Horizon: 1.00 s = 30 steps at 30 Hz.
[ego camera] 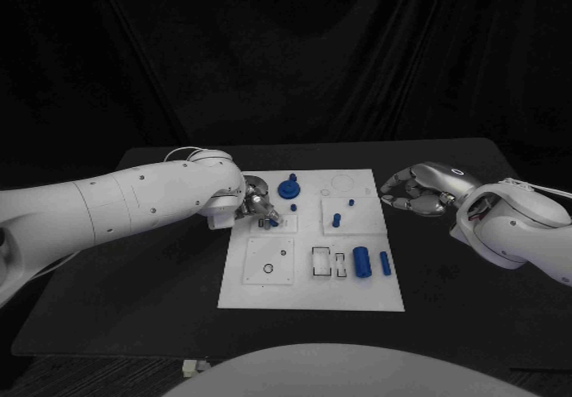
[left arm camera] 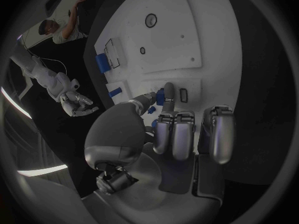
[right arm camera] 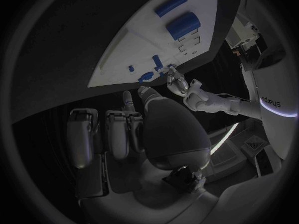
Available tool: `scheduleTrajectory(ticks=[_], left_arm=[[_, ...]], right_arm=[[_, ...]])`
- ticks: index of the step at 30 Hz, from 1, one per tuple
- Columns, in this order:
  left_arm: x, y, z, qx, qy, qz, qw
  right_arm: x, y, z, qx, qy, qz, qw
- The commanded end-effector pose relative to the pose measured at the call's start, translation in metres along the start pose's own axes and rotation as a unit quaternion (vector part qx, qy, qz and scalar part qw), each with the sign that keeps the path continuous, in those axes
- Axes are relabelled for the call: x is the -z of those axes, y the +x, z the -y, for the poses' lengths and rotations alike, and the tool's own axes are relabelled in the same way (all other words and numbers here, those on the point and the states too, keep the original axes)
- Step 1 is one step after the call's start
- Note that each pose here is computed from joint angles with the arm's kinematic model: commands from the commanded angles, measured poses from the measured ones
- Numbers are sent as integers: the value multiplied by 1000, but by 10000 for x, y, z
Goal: Assemble the parts on the task board
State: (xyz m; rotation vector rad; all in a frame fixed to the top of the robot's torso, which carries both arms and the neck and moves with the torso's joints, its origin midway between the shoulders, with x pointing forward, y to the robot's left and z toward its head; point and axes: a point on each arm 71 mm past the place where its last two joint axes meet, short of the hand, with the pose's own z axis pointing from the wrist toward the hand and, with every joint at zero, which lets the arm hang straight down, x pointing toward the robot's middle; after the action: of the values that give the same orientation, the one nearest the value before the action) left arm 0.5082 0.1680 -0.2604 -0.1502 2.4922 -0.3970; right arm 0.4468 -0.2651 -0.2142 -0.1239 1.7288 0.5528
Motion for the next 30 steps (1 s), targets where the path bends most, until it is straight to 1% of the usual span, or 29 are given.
scheduleTrajectory(ticks=[1,8,18,30], left_arm=[[-17,48,13,-2,7,-13,1000],[-18,51,2,-4,5,-17,1000],[-32,56,17,-6,5,-21,1000],[-53,54,-7,-6,-2,-23,1000]], right_arm=[[6,7,10,0,5,0,1000],[7,8,15,1,6,-1,1000],[4,15,12,0,7,-2,1000],[10,26,18,0,8,-3,1000]])
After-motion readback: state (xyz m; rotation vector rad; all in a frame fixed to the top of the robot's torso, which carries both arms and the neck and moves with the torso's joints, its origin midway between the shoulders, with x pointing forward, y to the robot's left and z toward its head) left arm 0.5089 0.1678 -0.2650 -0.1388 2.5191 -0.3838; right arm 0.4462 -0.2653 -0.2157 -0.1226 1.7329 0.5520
